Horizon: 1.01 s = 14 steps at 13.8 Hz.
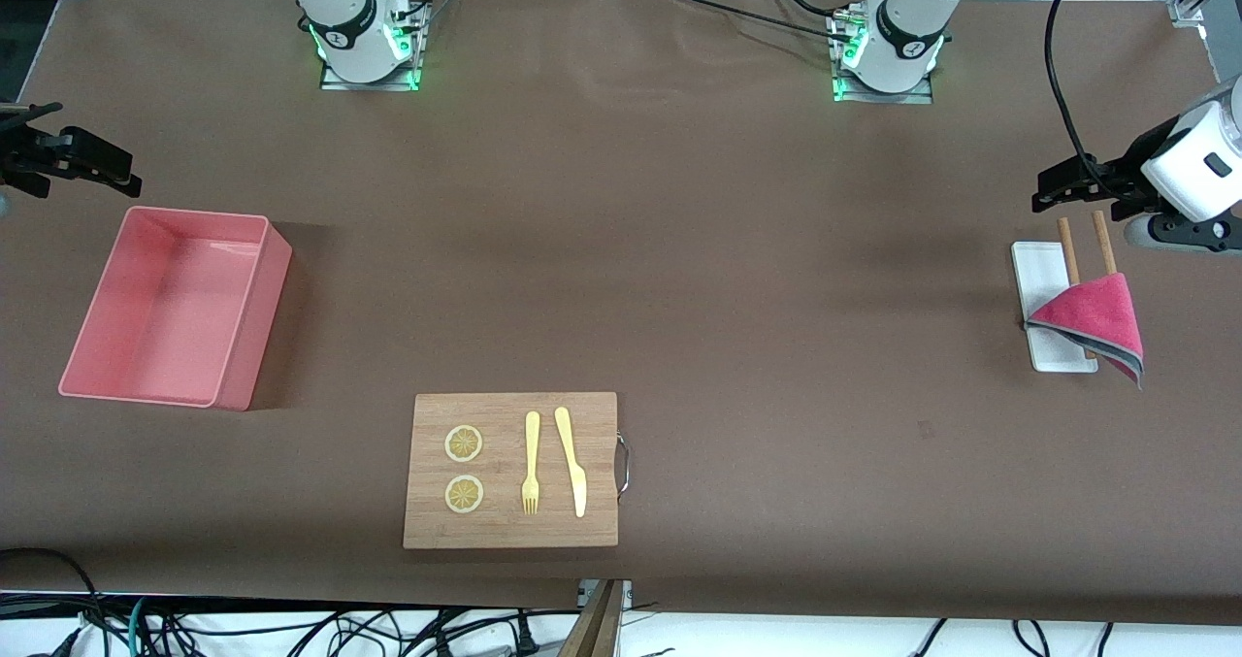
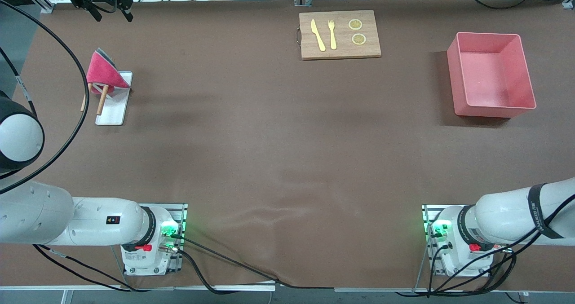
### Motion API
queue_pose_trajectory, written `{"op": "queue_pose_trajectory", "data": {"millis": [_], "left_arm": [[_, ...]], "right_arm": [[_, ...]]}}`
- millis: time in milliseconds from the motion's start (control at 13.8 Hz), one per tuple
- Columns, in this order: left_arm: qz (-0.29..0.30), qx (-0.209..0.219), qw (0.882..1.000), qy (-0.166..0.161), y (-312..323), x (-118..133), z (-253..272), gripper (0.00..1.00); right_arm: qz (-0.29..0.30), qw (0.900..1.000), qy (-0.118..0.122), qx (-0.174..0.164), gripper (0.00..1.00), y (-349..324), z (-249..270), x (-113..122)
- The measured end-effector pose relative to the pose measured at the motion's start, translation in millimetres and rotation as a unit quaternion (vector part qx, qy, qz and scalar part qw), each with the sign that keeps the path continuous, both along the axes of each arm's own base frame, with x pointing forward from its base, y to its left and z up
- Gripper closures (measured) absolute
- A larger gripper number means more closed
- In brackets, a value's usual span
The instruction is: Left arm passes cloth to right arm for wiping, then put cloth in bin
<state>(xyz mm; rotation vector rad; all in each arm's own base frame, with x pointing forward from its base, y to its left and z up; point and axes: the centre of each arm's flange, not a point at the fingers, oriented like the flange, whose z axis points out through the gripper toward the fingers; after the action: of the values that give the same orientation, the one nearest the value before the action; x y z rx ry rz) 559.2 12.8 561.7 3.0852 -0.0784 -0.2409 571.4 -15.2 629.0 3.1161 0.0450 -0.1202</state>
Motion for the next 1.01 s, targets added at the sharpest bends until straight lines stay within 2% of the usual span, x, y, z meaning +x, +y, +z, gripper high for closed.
{"op": "queue_pose_trajectory", "data": {"millis": [145, 362, 579, 797, 1014], "left_arm": [[0.009, 0.005, 1.000, 0.010, 12, 5, -12, 0.00], [0.007, 0.056, 0.998, 0.026, 30, 15, -32, 0.00], [0.014, 0.080, 0.996, 0.023, 51, 43, -54, 0.00], [0.047, 0.083, 0.995, 0.024, 104, 73, -108, 0.00], [0.074, 0.085, 0.994, -0.002, 157, 101, -176, 0.00]], "right_arm": [[0.000, 1.000, 0.000, 0.000, 0.00, 0, 0, 0], [0.000, 1.000, 0.000, 0.000, 0.00, 0, 0, 0], [0.000, 1.000, 0.000, 0.000, 0.00, 0, 0, 0], [0.000, 1.000, -0.001, 0.000, 0.00, 0, 0, 0], [0.000, 1.000, -0.001, 0.000, 0.00, 0, 0, 0]]}}
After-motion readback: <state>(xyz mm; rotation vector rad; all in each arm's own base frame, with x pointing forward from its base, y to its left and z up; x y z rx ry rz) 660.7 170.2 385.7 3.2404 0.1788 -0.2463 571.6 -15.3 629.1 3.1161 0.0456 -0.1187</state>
